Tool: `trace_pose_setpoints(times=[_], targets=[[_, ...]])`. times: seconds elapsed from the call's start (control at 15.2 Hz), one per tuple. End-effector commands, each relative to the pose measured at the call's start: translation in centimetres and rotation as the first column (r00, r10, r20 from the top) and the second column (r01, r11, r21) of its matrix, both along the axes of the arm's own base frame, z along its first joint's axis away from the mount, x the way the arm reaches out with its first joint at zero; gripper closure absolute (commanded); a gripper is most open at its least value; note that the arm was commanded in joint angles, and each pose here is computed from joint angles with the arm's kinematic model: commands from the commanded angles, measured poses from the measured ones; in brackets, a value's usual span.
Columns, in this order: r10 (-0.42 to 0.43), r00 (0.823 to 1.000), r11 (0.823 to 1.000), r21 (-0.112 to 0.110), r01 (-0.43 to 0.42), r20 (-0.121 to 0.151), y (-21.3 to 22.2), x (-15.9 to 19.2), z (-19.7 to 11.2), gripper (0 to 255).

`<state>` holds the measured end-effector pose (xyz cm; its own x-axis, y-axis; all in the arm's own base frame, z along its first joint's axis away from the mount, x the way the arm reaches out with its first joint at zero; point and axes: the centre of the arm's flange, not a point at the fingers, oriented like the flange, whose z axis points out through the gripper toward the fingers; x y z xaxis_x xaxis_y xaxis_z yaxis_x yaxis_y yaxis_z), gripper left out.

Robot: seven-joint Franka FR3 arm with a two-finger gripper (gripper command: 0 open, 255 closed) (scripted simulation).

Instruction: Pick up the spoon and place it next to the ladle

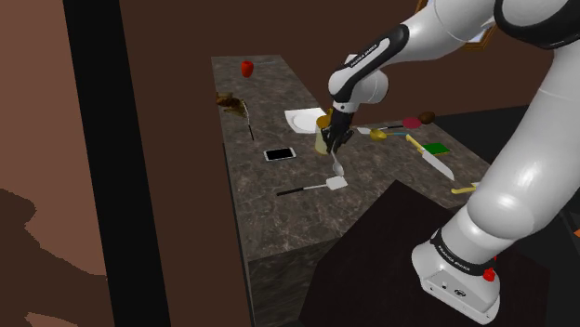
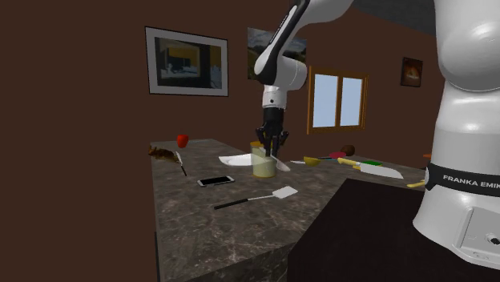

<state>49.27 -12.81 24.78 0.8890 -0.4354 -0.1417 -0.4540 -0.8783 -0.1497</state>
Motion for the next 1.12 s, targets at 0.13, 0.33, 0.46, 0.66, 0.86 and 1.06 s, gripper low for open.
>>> trace_pose_setpoints(times=[0.13, 0.33, 0.46, 0.66, 0.86, 1.06], targets=[[0.002, 1.000, 1.000, 0.001, -0.002, 0.000, -5.0, -2.0, 0.2, 255], [0.002, 1.000, 1.000, 0.001, -0.002, 0.000, -8.7, -3.4, 0.2, 255], [0.002, 1.000, 1.000, 0.001, -0.002, 0.000, -11.1, -4.4, 0.2, 255], [0.002, 1.000, 1.000, 0.001, -0.002, 0.000, -14.8, -5.8, 0.2, 255], [0.002, 1.000, 1.000, 0.001, -0.002, 0.000, -18.5, -7.3, 0.2, 255], [0.002, 1.000, 1.000, 0.001, -0.002, 0.000, -22.2, -8.7, 0.2, 255]])
